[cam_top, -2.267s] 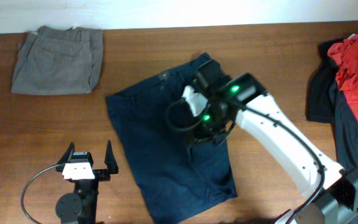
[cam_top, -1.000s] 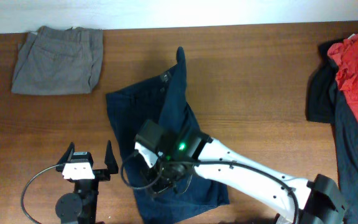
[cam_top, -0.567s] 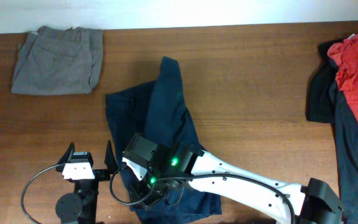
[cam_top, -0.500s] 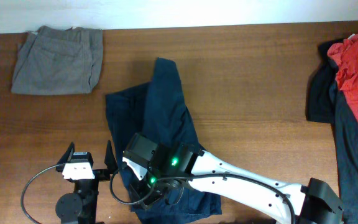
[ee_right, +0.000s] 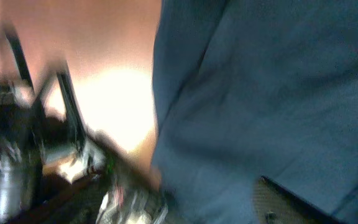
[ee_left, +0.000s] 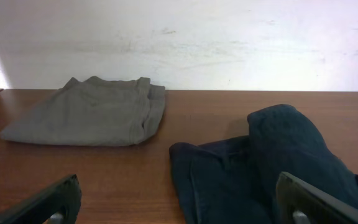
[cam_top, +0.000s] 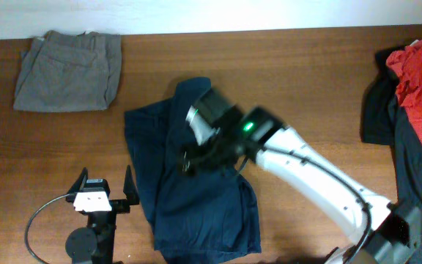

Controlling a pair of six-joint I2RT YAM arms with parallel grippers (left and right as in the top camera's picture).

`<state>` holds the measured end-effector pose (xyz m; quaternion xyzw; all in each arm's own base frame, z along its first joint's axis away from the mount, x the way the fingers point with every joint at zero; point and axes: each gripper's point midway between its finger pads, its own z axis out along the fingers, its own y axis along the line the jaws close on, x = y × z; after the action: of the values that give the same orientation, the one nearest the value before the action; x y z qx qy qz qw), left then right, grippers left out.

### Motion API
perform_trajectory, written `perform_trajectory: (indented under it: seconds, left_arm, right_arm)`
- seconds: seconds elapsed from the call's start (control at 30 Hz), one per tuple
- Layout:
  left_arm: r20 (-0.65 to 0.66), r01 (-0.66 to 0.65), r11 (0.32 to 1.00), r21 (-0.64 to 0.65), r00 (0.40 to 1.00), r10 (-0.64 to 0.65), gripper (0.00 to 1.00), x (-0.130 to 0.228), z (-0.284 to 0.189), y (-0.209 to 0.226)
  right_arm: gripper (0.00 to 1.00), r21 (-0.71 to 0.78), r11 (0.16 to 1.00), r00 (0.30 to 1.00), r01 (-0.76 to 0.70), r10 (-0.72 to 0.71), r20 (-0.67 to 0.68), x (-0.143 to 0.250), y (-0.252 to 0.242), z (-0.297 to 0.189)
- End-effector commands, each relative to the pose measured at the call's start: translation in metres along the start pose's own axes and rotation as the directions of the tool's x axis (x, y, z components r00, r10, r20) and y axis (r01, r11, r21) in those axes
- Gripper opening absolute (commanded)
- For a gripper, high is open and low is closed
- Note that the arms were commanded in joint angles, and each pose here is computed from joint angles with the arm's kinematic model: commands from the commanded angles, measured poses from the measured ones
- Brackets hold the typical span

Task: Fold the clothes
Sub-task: 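Release the folded edge and lift the right gripper back to the upper right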

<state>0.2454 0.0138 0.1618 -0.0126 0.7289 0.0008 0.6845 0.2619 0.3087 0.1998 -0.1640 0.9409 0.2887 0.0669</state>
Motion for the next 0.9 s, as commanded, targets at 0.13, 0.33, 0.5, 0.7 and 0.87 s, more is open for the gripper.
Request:
perform_trajectory:
  seconds: [0.13,0.33,0.5,0.7,0.87]
  left_arm:
    - [-0.001,-0.004,1.0,0.013,1.0,0.004,0.99,0.002,0.0,-0.002]
    - [-0.001,-0.004,1.0,0.013,1.0,0.004,0.99,0.002,0.0,-0.002]
    - [-0.001,-0.004,1.0,0.013,1.0,0.004,0.99,0.002,0.0,-0.002]
    - [-0.001,-0.004,1.0,0.013,1.0,0.004,0.99,0.002,0.0,-0.002]
    - [-0.001,-0.004,1.0,0.013,1.0,0.004,0.99,0.002,0.0,-0.002]
  right_arm:
    - [0.86,0.005,0.999,0.95,-0.053,0.049,0.31,-0.102,-0.067,-0.037]
    - [0.87,0.029,0.995,0.928,-0.094,0.077,0.363,-0.139,-0.089,-0.003]
    - [0.9,0.065,0.993,0.919,-0.1,0.067,0.389,-0.172,-0.091,0.01]
    - [0.89,0.132,0.987,0.898,-0.088,0.021,0.439,-0.216,-0.079,0.017]
    - [0.89,0.219,0.972,0.875,-0.087,-0.031,0.483,-0.234,-0.072,0.033]
